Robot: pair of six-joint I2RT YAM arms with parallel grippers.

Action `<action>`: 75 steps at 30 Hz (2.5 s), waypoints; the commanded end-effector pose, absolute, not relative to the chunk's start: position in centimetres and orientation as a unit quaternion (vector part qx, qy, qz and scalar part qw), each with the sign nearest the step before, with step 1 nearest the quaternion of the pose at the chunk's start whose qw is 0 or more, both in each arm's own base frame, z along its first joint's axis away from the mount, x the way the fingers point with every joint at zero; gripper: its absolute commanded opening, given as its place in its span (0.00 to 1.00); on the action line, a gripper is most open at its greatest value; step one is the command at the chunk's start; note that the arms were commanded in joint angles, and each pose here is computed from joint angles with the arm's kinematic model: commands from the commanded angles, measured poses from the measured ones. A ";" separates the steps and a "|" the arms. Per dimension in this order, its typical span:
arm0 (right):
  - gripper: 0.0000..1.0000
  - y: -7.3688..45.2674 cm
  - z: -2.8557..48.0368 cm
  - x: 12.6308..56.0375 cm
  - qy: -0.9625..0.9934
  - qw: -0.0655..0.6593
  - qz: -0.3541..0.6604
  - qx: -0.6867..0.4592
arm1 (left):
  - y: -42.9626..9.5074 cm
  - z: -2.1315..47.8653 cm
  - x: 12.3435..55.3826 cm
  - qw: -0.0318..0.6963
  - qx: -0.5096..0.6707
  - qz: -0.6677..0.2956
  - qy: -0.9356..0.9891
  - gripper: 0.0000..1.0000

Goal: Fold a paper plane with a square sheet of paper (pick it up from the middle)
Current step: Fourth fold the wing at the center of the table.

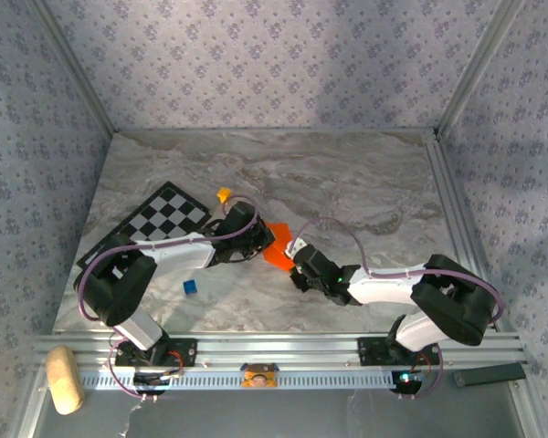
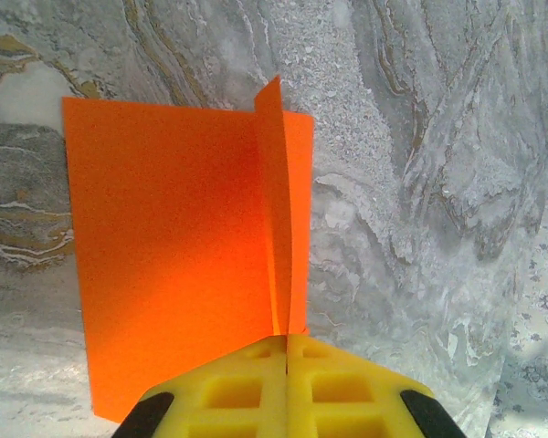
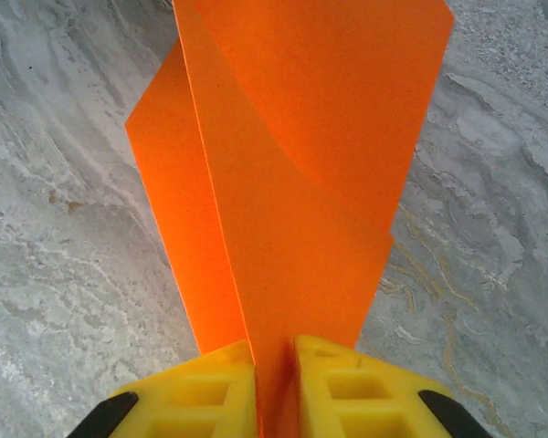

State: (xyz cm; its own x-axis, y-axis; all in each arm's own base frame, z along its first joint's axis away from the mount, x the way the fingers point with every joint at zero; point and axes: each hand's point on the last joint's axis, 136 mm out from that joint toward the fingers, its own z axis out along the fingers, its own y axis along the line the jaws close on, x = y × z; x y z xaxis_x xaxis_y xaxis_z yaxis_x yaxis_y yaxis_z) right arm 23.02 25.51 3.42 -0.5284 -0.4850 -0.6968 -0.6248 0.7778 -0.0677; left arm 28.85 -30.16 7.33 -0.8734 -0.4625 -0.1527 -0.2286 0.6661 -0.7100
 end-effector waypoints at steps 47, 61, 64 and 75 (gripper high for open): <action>0.19 26.7 4.5 23.2 0.865 0.364 0.123 -0.323 | -29.6 8.2 29.1 0.171 -0.201 -0.356 0.896 0.05; 0.03 26.4 3.8 22.8 0.870 0.349 0.121 -0.326 | -29.6 8.3 29.3 0.172 -0.203 -0.356 0.896 0.10; 0.00 26.5 3.2 22.5 0.873 0.338 0.125 -0.328 | -29.5 8.5 29.3 0.175 -0.202 -0.355 0.896 0.22; 0.00 27.3 2.1 22.6 0.889 0.303 0.184 -0.291 | -26.4 10.2 29.0 0.217 -0.214 -0.316 0.898 0.56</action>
